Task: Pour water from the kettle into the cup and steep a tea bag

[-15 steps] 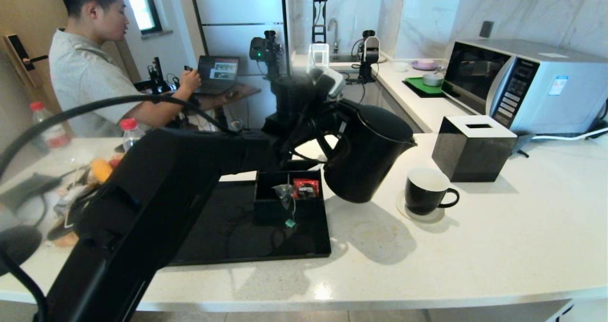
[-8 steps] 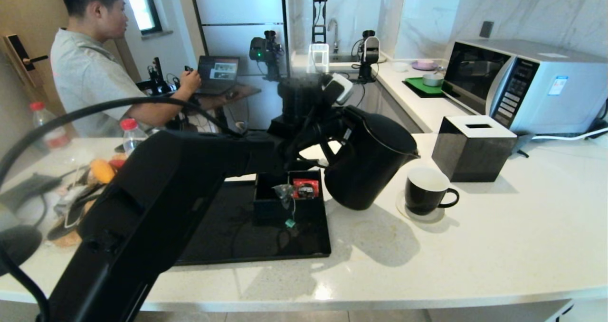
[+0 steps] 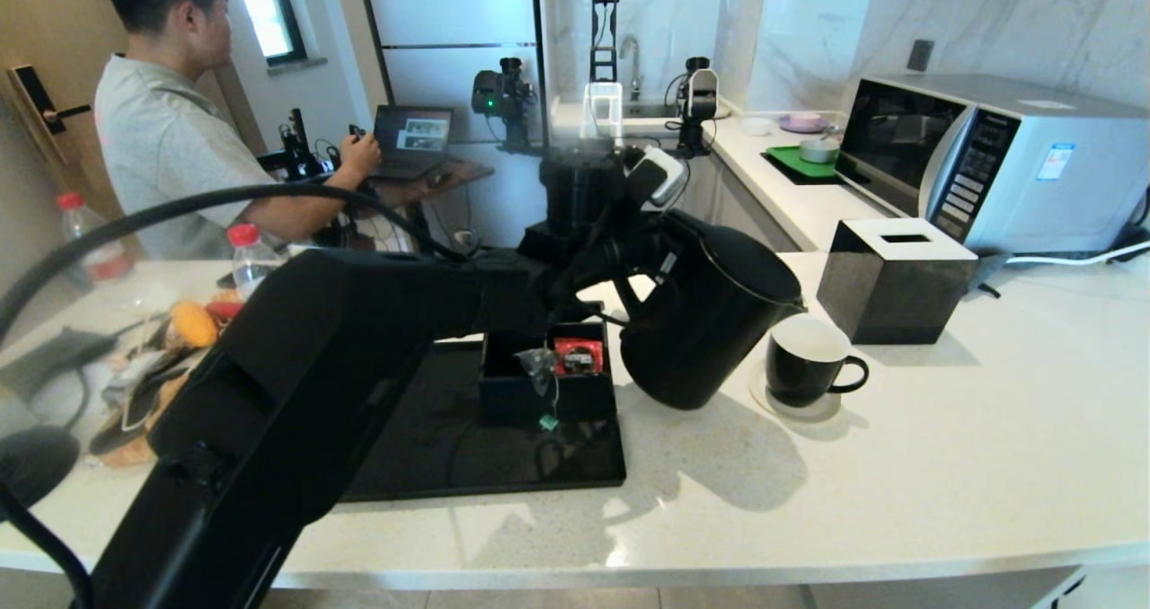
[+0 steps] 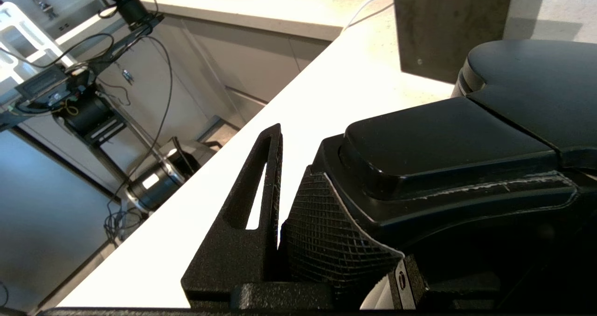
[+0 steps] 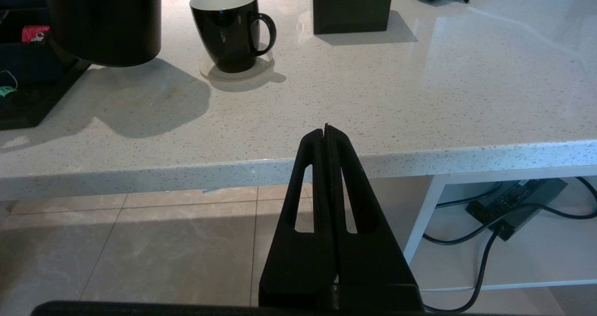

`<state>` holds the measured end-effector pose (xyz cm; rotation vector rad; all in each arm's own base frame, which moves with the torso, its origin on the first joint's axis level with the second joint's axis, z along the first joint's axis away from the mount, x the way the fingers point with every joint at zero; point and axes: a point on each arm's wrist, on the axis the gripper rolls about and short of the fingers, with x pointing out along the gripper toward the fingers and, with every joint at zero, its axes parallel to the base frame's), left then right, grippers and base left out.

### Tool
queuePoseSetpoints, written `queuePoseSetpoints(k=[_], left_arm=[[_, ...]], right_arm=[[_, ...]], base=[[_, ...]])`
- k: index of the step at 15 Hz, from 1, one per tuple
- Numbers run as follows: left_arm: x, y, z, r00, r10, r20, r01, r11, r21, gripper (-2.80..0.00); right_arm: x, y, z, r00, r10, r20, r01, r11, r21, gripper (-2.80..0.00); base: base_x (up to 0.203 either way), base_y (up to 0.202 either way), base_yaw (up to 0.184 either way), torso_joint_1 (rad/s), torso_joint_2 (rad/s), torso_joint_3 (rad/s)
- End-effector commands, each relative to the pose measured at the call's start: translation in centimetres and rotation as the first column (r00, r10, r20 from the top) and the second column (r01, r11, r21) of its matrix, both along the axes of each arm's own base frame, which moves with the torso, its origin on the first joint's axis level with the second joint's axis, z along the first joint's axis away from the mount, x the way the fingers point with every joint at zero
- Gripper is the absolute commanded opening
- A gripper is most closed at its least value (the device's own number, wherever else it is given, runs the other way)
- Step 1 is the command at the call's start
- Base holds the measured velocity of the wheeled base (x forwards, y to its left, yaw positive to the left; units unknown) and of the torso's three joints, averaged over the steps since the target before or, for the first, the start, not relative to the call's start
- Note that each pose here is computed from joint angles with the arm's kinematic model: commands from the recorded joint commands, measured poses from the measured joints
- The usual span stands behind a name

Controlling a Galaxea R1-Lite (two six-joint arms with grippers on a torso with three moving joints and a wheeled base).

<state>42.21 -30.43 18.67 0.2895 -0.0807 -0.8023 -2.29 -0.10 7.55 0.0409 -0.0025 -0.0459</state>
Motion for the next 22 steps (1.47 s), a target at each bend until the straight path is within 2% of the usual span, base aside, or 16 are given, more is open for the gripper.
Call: queuePoseSetpoints(k=[1,9,22], left_arm=[[-0.25,-0.16,0.34,1.0,-0.004,0.009,0.004,1.0,-0.004,-2.8],[-0.41,-0.06,0.85,0.995,0.072,0.063,-0.075,0.996,0.039,-2.8],[-0.88,-0.94,0.22,0.991,0.1,0.09,-0.11,0.987,0.114,-2.8]], right_arm=[[0.01,0.0,0.0,1.0,0.0,-0.002,0.0,1.0,0.001,-2.8],[0.01,0.0,0.0,1.0,0.0,-0.002,0.0,1.0,0.001,-2.8],[0.01,0.0,0.0,1.0,0.0,-0.002,0.0,1.0,0.001,-2.8]], base=[[0.0,0.0,0.0,0.0,0.0,0.0],[0.0,0.0,0.0,0.0,0.0,0.0],[0.0,0.0,0.0,0.0,0.0,0.0]])
